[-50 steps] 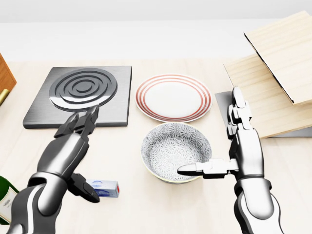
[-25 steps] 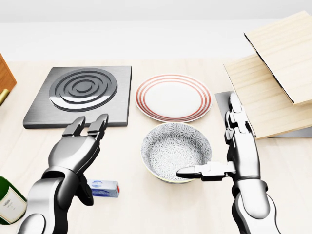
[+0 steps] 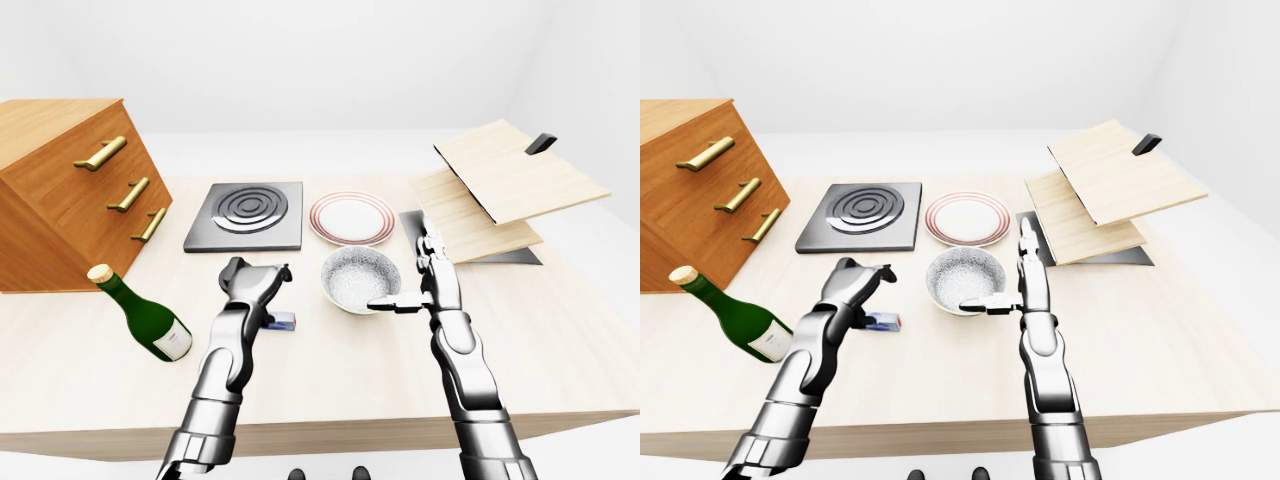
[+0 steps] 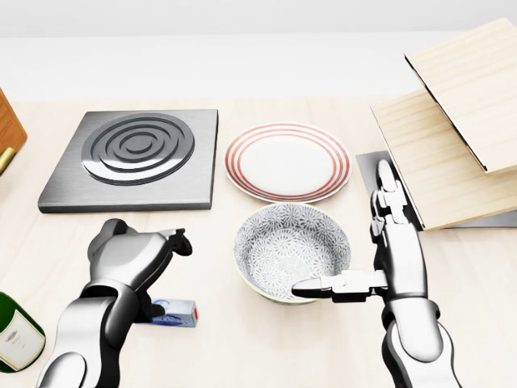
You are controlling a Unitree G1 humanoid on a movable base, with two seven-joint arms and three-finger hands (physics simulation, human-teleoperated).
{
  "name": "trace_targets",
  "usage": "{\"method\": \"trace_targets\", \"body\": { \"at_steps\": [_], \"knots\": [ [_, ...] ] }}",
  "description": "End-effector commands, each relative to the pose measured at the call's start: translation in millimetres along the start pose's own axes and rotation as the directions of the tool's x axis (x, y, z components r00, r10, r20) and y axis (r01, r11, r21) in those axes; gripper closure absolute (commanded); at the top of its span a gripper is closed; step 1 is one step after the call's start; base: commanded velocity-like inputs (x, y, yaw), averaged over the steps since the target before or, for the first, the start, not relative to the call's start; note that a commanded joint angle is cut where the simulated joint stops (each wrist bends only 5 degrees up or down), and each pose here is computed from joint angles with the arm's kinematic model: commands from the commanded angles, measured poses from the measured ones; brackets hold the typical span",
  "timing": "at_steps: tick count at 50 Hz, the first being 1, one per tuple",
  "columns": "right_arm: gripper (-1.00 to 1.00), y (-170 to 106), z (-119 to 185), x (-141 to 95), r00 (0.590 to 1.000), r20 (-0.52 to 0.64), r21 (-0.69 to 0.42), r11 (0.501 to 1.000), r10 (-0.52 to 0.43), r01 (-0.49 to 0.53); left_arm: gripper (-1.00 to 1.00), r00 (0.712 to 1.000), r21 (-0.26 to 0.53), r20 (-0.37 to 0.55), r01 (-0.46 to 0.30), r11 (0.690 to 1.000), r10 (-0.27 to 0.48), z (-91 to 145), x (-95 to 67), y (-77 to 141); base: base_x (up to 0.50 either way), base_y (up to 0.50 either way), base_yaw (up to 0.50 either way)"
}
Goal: Pick up the cream cheese and put it in the bowl.
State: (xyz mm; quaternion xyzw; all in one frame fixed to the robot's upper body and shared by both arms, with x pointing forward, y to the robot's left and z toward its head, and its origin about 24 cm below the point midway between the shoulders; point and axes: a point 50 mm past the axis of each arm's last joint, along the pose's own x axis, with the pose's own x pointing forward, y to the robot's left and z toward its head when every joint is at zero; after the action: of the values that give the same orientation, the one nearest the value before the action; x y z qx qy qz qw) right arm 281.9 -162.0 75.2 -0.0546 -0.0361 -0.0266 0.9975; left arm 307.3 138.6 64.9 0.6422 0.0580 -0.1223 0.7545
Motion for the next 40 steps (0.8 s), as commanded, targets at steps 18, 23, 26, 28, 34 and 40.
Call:
{"method": "trace_targets", "body": {
  "at_steps": [18,23,26,28,34,40],
  "knots": [
    [-1.00,-0.8,1.8,1.9,1.000,0.006,0.007,1.000,-0.002,0.002,-0.29,1.000,0.024,-0.006,0.012,1.000,-0.012,1.9,6.2,-12.2,0.00,0.00,0.00],
    [-1.00,-0.7,0.5,2.7,1.000,0.000,0.007,1.000,-0.001,0.001,-0.32,1.000,0.033,-0.007,0.018,0.999,-0.018,1.8,8.3,-15.8,0.00,0.00,0.00],
    [-1.00,-0.3,-0.8,2.6,1.000,-0.006,0.008,1.000,-0.001,0.001,-0.32,1.000,0.040,-0.011,0.017,0.999,-0.017,0.6,11.5,-17.8,0.00,0.00,0.00],
    [-1.00,-0.1,-1.4,2.5,1.000,-0.008,0.009,1.000,0.000,0.000,-0.33,1.000,0.039,-0.012,0.019,0.999,-0.019,0.3,12.8,-19.9,0.00,0.00,0.00],
    [-1.00,0.8,-4.9,3.0,1.000,-0.023,0.009,1.000,0.003,-0.003,-0.36,1.000,0.047,-0.016,0.026,0.999,-0.025,-0.5,16.3,-23.0,0.00,0.00,0.00],
    [-1.00,1.3,-6.8,3.0,0.999,-0.032,0.009,1.000,0.005,-0.005,-0.40,0.999,0.055,-0.020,0.040,0.998,-0.039,1.7,22.0,-29.6,0.00,0.00,0.00]
  ]
}}
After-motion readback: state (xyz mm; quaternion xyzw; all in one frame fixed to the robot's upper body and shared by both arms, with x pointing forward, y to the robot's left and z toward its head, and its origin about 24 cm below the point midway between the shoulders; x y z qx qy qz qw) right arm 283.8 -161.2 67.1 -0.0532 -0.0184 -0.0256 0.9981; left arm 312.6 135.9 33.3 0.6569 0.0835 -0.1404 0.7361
